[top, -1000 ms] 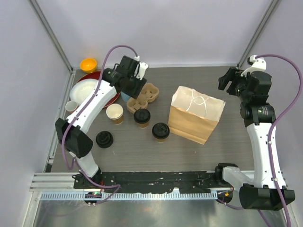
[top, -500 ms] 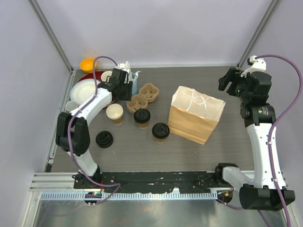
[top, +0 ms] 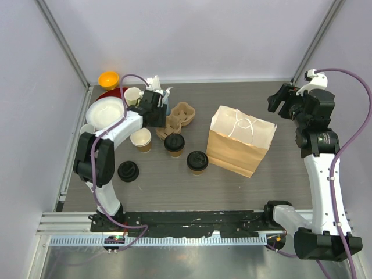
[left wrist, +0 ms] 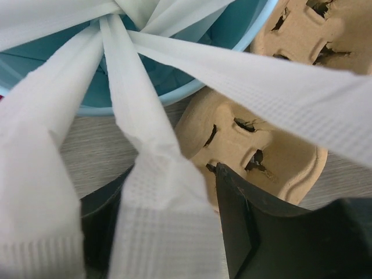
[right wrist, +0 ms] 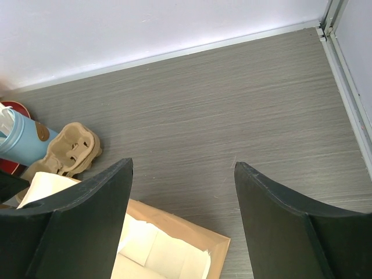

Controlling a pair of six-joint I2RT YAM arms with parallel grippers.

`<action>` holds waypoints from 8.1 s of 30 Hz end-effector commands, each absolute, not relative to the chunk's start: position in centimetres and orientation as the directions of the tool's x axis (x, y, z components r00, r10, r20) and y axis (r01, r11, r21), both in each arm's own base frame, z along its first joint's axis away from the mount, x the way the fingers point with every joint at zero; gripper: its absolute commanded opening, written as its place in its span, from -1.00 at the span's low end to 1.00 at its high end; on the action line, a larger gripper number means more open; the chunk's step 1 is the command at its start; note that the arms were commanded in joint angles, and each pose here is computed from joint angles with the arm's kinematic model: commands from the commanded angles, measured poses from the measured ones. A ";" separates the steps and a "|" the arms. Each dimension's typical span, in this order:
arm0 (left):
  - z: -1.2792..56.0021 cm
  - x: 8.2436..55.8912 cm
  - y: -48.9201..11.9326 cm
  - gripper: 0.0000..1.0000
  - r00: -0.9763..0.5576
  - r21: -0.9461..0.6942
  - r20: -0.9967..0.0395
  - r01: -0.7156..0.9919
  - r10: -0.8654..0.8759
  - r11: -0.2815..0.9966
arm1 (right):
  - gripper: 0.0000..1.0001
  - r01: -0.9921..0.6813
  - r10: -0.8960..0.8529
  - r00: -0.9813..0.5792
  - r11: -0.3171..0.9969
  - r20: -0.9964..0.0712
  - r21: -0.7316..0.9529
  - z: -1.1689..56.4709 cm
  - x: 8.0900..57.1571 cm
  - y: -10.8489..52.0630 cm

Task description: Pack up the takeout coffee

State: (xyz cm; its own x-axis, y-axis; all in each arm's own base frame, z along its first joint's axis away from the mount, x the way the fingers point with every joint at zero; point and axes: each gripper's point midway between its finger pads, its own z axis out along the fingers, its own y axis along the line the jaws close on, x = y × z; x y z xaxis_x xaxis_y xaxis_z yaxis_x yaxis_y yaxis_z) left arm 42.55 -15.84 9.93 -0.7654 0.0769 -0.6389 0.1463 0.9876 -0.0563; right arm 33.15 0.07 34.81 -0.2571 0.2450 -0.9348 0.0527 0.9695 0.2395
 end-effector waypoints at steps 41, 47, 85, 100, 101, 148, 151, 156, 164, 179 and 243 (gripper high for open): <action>17.7 41.4 -17.5 -1.00 -0.717 -0.196 -0.695 0.258 0.051 0.946 | 0.52 -0.031 0.241 -0.210 0.967 -0.947 0.253 37.2 32.6 1.4; 20.8 40.3 -18.5 -1.00 -0.713 -0.243 -0.698 0.325 0.068 0.914 | 0.52 -0.077 0.223 -0.208 0.967 -0.952 0.243 37.8 32.3 2.0; 39.1 20.0 -19.7 -1.00 -0.046 0.206 -0.736 0.935 0.675 0.289 | 0.30 -0.847 -0.399 0.258 0.344 -0.880 -0.404 46.0 18.6 29.9; 36.7 15.6 -21.3 -1.00 -0.048 0.037 -0.724 0.993 0.688 0.108 | 0.42 -0.688 -0.427 0.715 -0.286 -0.554 -0.667 39.9 13.0 28.1; 36.6 15.7 -21.4 -1.00 -0.071 0.022 -0.723 0.992 0.687 0.126 | 0.38 -0.681 -0.426 0.717 -0.260 -0.552 -0.684 40.3 13.5 28.3; 42.4 20.4 -22.4 -1.00 -0.235 0.010 -0.889 0.849 0.393 0.529 | 0.00 -0.369 -0.062 -0.262 0.928 -0.963 0.041 38.7 23.1 30.5; 42.5 20.1 -22.2 -1.00 -0.231 0.011 -0.890 0.852 0.394 0.524 | -0.37 -0.368 -0.042 -0.247 0.928 -0.968 0.054 39.3 23.3 30.2; 42.8 20.1 -22.2 -1.00 -0.209 0.026 -0.896 0.857 0.392 0.515 | -0.26 -0.407 -0.026 -0.249 0.910 -0.968 0.080 39.6 23.2 30.8; 43.3 19.8 -22.0 -1.00 -0.190 0.039 -0.901 0.860 0.390 0.509 | -0.20 -0.409 -0.036 -0.284 0.908 -0.958 0.087 38.0 23.9 31.1; 42.5 20.7 -22.4 0.07 -0.155 0.084 -0.887 0.872 0.435 0.483 | -0.99 -0.365 0.057 -0.204 0.922 -0.977 0.130 42.4 25.0 26.7; 28.6 21.6 -45.1 -1.00 -0.016 -0.056 -0.781 0.997 0.624 -0.044 | -0.99 -0.042 0.196 -0.151 0.978 -0.969 0.205 44.8 30.4 2.6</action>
State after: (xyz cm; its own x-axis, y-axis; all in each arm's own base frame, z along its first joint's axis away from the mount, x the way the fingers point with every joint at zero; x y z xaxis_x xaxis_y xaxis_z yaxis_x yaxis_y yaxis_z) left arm 21.51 -43.79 26.12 -0.0166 0.6786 -0.7343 0.9935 -0.0716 -0.0885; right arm 30.47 3.56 44.22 -0.1762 0.2261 -0.9580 -0.0792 0.9669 0.2427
